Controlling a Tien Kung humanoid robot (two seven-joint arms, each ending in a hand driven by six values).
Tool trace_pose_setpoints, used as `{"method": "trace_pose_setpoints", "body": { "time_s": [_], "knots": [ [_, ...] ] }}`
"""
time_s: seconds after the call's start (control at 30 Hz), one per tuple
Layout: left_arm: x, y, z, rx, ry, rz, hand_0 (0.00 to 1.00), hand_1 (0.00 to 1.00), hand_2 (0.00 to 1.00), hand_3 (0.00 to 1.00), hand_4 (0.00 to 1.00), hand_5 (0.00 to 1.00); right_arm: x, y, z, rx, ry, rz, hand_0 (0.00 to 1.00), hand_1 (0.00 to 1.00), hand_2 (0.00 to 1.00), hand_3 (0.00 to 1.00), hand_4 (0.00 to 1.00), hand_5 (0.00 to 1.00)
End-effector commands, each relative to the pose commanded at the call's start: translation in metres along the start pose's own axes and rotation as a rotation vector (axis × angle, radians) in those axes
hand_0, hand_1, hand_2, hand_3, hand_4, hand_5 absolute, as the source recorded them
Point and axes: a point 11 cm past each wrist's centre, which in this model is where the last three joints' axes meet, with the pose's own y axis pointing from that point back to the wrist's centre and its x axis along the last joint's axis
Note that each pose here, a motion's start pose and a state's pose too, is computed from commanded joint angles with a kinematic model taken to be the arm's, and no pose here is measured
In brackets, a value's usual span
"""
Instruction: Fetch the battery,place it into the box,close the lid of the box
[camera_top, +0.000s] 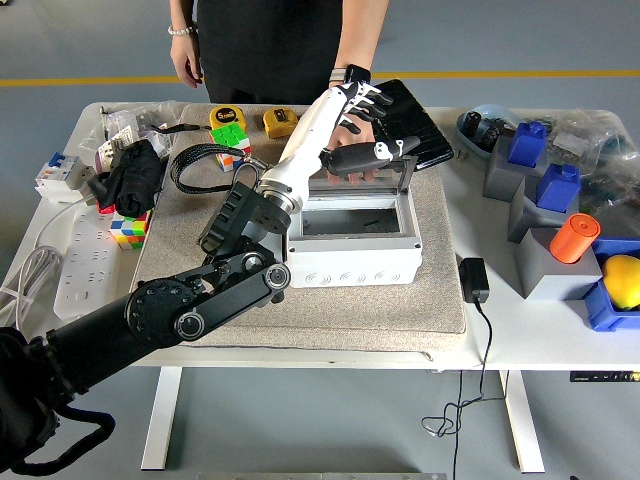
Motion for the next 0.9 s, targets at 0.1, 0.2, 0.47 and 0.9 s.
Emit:
{"method": "trace_pose_setpoints", "body": {
  "time_s": [0.1, 0.2, 0.47, 0.9],
  "knots": [
    [-0.005, 0.000, -0.004, 0.028, -0.058, -0.038, 0.777, 0.774, 0.721, 0.703, 0.998, 0.514, 0.000, 0.000, 0.000, -0.001, -0.004, 0.000, 0.608, 0.628, 0.648, 0.575, 0.973, 0.523],
    [-0.008, 0.002, -0.006, 0.053, -0.122, -0.076, 0.686, 0.672, 0.668, 0.674, 0.998, 0.540, 0.000, 0.000, 0.000, -0.001, -0.006, 0.001, 0.608, 0.628, 0.648, 0.574, 0.973, 0.523],
    [-0.011, 0.008, -0.014, 0.123, -0.230, -0.153, 0.590, 0.617, 0.621, 0.650, 0.998, 0.555, 0.001, 0.000, 0.001, -0.001, -0.008, 0.002, 0.608, 0.628, 0.648, 0.574, 0.973, 0.522],
    [-0.020, 0.029, -0.013, 0.171, -0.229, -0.242, 0.515, 0.552, 0.568, 0.627, 0.998, 0.567, 0.001, 0.000, 0.002, 0.001, -0.010, 0.001, 0.608, 0.628, 0.648, 0.574, 0.973, 0.522]
  ]
}}
